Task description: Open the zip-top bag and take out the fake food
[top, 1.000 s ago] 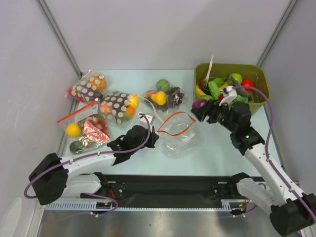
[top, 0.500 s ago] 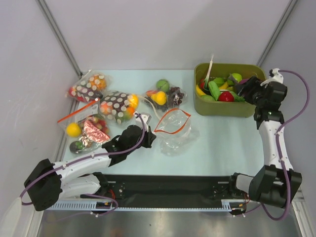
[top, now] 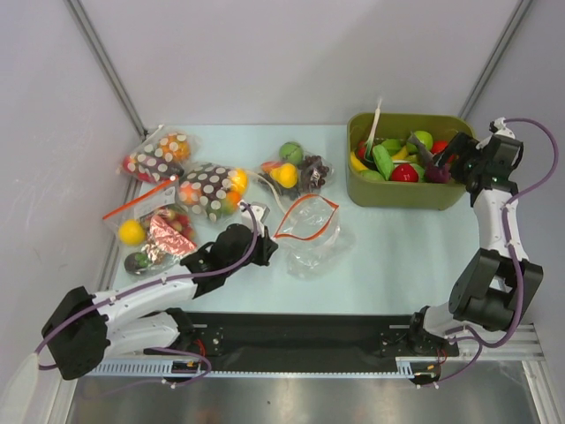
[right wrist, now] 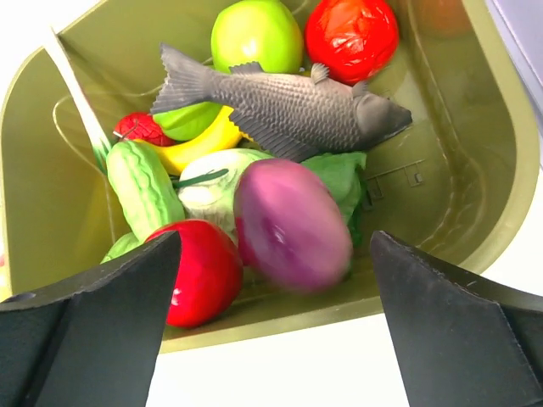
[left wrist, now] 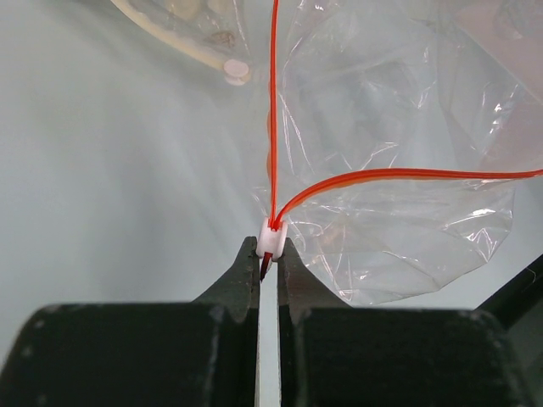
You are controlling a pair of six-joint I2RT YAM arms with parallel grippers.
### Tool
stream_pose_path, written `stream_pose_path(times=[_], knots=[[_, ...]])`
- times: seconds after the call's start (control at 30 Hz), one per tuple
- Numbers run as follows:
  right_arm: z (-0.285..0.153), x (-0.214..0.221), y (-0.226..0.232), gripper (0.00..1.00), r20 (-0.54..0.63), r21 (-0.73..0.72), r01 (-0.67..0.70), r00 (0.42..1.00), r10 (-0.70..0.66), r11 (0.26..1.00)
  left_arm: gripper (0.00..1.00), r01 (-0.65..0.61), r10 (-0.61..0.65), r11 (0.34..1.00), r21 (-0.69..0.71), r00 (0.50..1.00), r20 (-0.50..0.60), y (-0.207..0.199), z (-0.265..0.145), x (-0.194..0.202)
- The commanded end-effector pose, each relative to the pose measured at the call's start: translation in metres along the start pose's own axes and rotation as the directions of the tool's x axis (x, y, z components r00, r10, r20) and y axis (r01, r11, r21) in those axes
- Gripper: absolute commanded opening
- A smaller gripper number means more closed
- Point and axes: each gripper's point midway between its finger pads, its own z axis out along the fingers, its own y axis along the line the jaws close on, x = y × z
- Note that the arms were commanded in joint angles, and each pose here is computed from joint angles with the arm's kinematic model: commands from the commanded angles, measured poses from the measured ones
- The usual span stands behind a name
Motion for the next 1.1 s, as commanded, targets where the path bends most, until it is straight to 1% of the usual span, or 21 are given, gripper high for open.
stream_pose_path(times=[0.0, 0.13, 0.2, 0.27, 0.33, 0.37, 0.4, 0.43, 0.47, 0.5, 0.53, 0.73, 0.9, 0.97, 1.0, 1.03, 1.07], knots=[[-0.005, -0.023, 0.003, 1.0, 0.035, -0.001, 0.048, 0.998, -0.048, 0.999, 0.0, -0.004, 0.003, 1.0, 0.014, 0.999, 0.038, -0.001, -0.005, -0.013], [-0.01, -0.022, 0.004, 1.0, 0.042, -0.002, 0.041, 0.998, -0.041, 0.999, 0.0, -0.005, 0.004, 1.0, 0.012, 0.999, 0.042, -0.001, -0.007, -0.015], [-0.022, -0.025, 0.008, 1.0, 0.066, -0.006, 0.038, 0.997, -0.037, 0.999, 0.02, -0.003, 0.003, 1.0, 0.009, 0.999, 0.043, 0.0, -0.008, -0.015], [-0.029, -0.019, 0.011, 1.0, 0.064, -0.014, 0.037, 0.997, -0.036, 0.999, 0.06, 0.0, 0.0, 1.0, 0.005, 0.999, 0.048, 0.0, -0.01, -0.018], [-0.045, -0.02, 0.02, 1.0, 0.083, -0.025, 0.047, 0.996, -0.045, 0.999, 0.22, 0.001, -0.001, 1.0, 0.005, 0.998, 0.058, 0.0, -0.013, -0.021], [-0.049, -0.011, 0.027, 1.0, 0.071, -0.039, 0.059, 0.996, -0.056, 0.998, 0.45, 0.001, -0.002, 1.0, 0.006, 0.998, 0.061, 0.0, -0.014, -0.022], [-0.059, -0.01, 0.034, 1.0, 0.082, -0.043, 0.073, 0.994, -0.069, 0.996, 0.6, 0.001, -0.002, 1.0, 0.006, 0.998, 0.066, 0.0, -0.015, -0.023], [-0.064, -0.007, 0.038, 1.0, 0.083, -0.045, 0.089, 0.993, -0.085, 0.995, 0.71, -0.001, 0.001, 1.0, 0.009, 0.998, 0.068, 0.0, -0.016, -0.024], [-0.068, 0.0, 0.049, 1.0, 0.074, -0.065, 0.107, 0.992, -0.103, 0.992, 0.9, -0.003, 0.004, 1.0, -0.004, 0.998, 0.057, 0.003, -0.018, -0.022], [-0.077, 0.006, 0.052, 1.0, 0.074, -0.066, 0.116, 0.991, -0.111, 0.991, 0.97, -0.005, 0.006, 1.0, -0.007, 0.999, 0.053, 0.004, -0.019, -0.022], [-0.08, 0.012, 0.056, 1.0, 0.067, -0.071, 0.128, 0.99, -0.123, 0.989, 1.0, -0.007, 0.007, 1.0, -0.007, 0.998, 0.058, 0.004, -0.022, -0.024], [-0.102, 0.048, 0.08, 1.0, 0.025, -0.117, 0.185, 0.983, -0.183, 0.976, 1.0, -0.004, 0.004, 1.0, -0.002, 0.995, 0.096, 0.004, -0.038, -0.037], [-0.115, 0.065, 0.093, 1.0, 0.011, -0.169, 0.199, 0.98, -0.2, 0.965, 1.0, -0.012, 0.013, 1.0, -0.01, 0.982, 0.19, 0.005, -0.063, -0.071], [-0.12, 0.068, 0.099, 1.0, 0.009, -0.191, 0.211, 0.977, -0.213, 0.959, 1.0, -0.015, 0.028, 0.998, -0.056, 0.974, 0.227, 0.016, -0.072, -0.086], [-0.123, 0.071, 0.101, 1.0, 0.004, -0.197, 0.217, 0.975, -0.221, 0.956, 1.0, -0.003, 0.023, 0.997, -0.074, 0.965, 0.26, 0.019, -0.079, -0.101], [-0.124, 0.072, 0.1, 1.0, -0.001, -0.198, 0.218, 0.975, -0.223, 0.956, 1.0, 0.008, 0.017, 0.996, -0.09, 0.963, 0.27, 0.024, -0.084, -0.107], [-0.129, 0.077, 0.106, 1.0, -0.006, -0.22, 0.228, 0.972, -0.235, 0.948, 1.0, 0.04, -0.002, 0.991, -0.125, 0.956, 0.292, 0.036, -0.088, -0.117]])
